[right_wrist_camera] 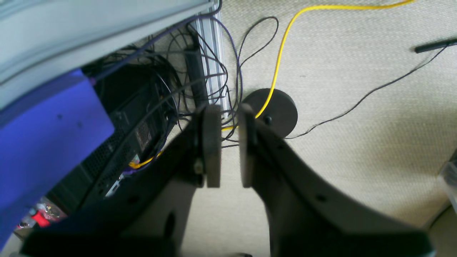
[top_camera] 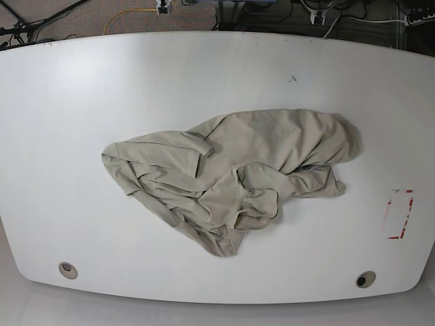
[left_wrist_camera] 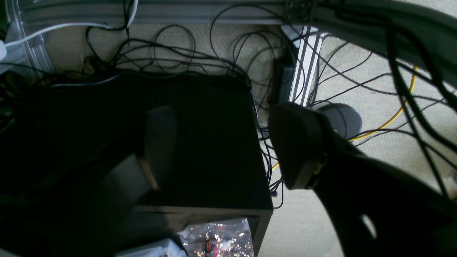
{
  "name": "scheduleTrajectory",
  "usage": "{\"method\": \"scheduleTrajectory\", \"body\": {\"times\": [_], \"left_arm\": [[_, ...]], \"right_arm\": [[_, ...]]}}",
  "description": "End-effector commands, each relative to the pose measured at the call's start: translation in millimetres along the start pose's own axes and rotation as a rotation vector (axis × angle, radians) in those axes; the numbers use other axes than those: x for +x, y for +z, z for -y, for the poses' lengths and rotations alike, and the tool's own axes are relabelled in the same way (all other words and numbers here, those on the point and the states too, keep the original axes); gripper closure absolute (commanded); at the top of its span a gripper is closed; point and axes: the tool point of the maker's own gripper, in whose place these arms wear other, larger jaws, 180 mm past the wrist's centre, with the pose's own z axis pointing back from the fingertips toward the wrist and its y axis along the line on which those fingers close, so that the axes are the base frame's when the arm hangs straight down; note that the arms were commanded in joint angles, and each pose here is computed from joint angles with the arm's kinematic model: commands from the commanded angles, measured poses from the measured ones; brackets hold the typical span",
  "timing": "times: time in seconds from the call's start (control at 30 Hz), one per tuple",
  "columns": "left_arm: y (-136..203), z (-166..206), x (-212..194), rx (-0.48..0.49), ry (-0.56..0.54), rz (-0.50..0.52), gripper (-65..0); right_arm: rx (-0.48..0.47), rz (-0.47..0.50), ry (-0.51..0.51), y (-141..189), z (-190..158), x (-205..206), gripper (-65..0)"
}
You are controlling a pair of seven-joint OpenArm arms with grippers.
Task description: Fold the T-shirt properly
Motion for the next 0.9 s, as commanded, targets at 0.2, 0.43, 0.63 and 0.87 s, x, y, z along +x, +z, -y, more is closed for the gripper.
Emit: {"method": "scheduleTrajectory", "body": {"times": [0.2, 0.43, 0.63, 0.87], "left_arm": [[1.7, -6.3, -2.6, 0.011, 0.003, 0.005, -41.0], [1.3, -5.0, -0.6, 0.009, 0.005, 0.01, -41.1], [1.8, -8.2, 0.0, 0.015, 0.001, 0.013, -41.0], [1.9, -8.6, 0.5, 0.016, 0.001, 0.016, -41.1]], "right_arm": [[-0.001, -0.014, -0.001, 1.0, 0.7, -6.8, -8.1], [-0.001, -0.018, -0.002, 1.2, 0.4, -9.0, -8.0], [-0.004, -0.017, -0.002, 1.8, 1.9, -11.2, -7.7], [-0.007, -0.016, -0.002, 1.9, 3.0, -10.7, -7.7]]}}
